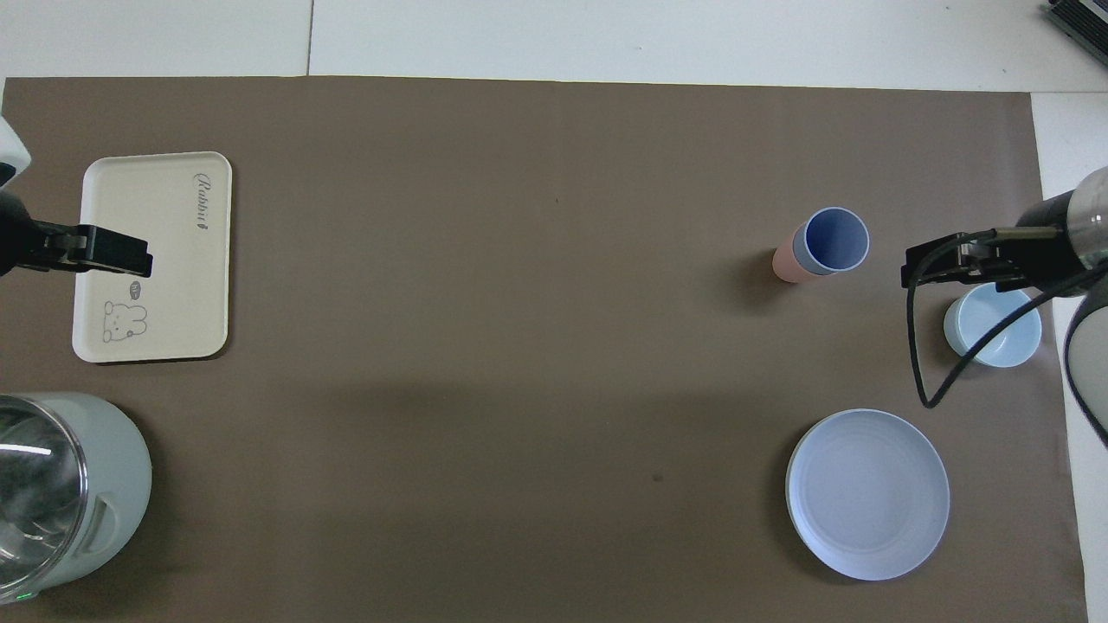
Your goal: Place cup on tray
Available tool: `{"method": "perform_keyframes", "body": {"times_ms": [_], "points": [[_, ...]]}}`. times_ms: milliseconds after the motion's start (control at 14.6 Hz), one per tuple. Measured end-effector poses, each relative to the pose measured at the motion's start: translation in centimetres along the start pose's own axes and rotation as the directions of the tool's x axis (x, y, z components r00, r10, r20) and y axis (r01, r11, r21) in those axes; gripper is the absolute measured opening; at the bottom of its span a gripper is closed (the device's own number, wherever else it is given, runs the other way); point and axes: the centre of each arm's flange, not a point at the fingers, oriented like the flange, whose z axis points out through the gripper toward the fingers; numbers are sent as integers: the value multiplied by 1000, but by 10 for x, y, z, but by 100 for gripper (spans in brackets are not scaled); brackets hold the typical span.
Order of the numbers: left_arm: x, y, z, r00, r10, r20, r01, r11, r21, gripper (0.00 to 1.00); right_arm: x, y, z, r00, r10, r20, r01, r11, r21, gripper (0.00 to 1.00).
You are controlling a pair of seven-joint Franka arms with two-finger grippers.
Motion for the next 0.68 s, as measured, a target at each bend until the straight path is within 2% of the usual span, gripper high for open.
{"method": "perform_keyframes", "body": {"times_ms": [546,683], "points": [[0,-2,0,1000,-3,0,3,1000,0,100,-2,0,1,1000,0,15,0,1000,-1,100],[0,-2,0,1000,-3,0,3,1000,0,100,-2,3,1,1000,4,15,-4,1000,-1,96]]}}
